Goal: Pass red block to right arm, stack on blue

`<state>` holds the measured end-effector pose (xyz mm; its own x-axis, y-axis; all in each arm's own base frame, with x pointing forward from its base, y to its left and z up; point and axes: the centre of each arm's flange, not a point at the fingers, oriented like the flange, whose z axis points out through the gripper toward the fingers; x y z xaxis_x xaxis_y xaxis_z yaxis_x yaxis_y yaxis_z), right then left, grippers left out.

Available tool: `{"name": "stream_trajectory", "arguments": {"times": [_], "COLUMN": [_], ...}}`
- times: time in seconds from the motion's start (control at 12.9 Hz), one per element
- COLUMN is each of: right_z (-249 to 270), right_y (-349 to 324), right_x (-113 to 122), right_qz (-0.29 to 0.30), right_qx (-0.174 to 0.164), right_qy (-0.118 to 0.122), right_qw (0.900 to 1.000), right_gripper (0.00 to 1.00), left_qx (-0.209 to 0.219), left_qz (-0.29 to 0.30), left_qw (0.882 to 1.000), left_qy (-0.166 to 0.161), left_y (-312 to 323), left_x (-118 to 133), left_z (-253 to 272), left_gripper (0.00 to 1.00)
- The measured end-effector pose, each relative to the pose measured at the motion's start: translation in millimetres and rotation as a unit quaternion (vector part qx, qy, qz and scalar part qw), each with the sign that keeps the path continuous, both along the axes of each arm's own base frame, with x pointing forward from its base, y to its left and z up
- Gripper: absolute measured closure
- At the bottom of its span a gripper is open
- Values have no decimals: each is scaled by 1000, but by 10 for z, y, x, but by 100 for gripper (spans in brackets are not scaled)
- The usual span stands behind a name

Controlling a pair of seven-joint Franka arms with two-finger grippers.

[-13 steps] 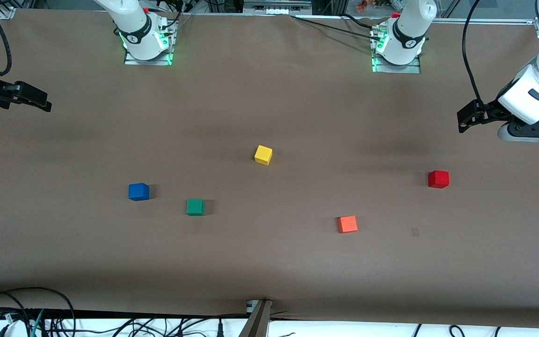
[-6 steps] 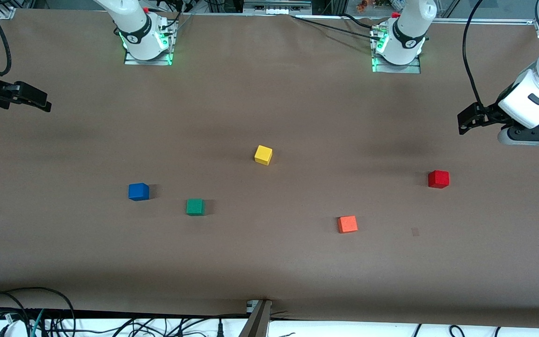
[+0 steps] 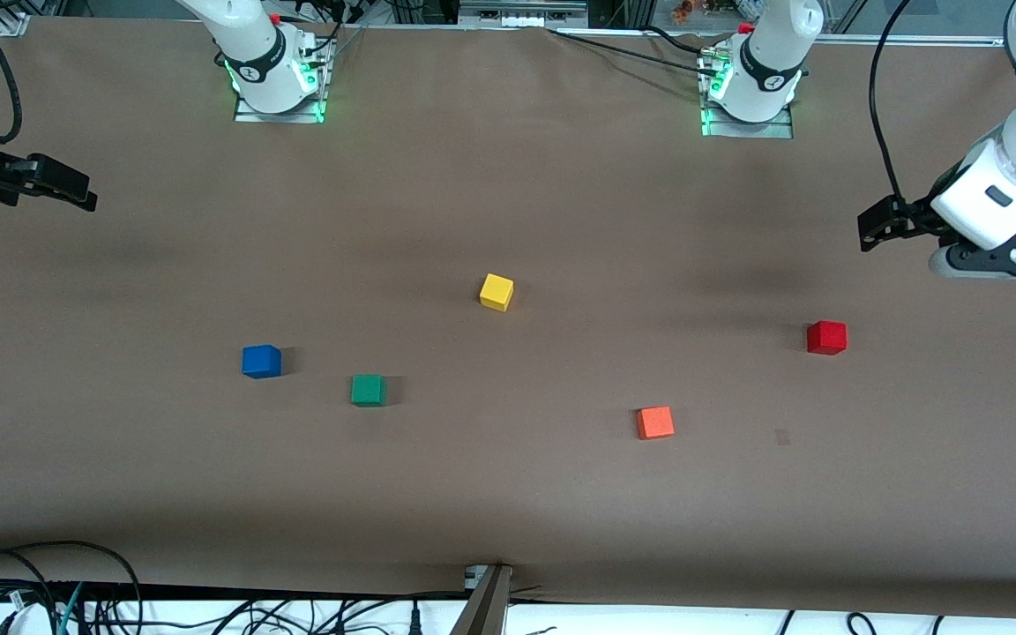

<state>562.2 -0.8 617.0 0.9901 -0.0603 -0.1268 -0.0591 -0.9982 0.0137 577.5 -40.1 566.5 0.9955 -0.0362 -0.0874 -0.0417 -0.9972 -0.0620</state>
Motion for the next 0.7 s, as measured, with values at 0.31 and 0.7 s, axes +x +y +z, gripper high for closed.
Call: {"name": "stream_trajectory", "arguments": {"times": [0.31, 0.7], "right_z": [-23, -35], "right_y": [1, -1], "right_x": [12, 22], "right_qz": [0, 0], "right_qx": [0, 0], "right_qy": [2, 2], "right_qw": [1000, 1000], "right_gripper": [0, 0], "left_qx": [0, -10], "left_qz": [26, 33], "left_qw": [999, 997], "left_qy": [37, 67], "left_y": [390, 915], "left_x": [165, 559], "left_z": [-427, -1612], "left_gripper": [0, 0]}}
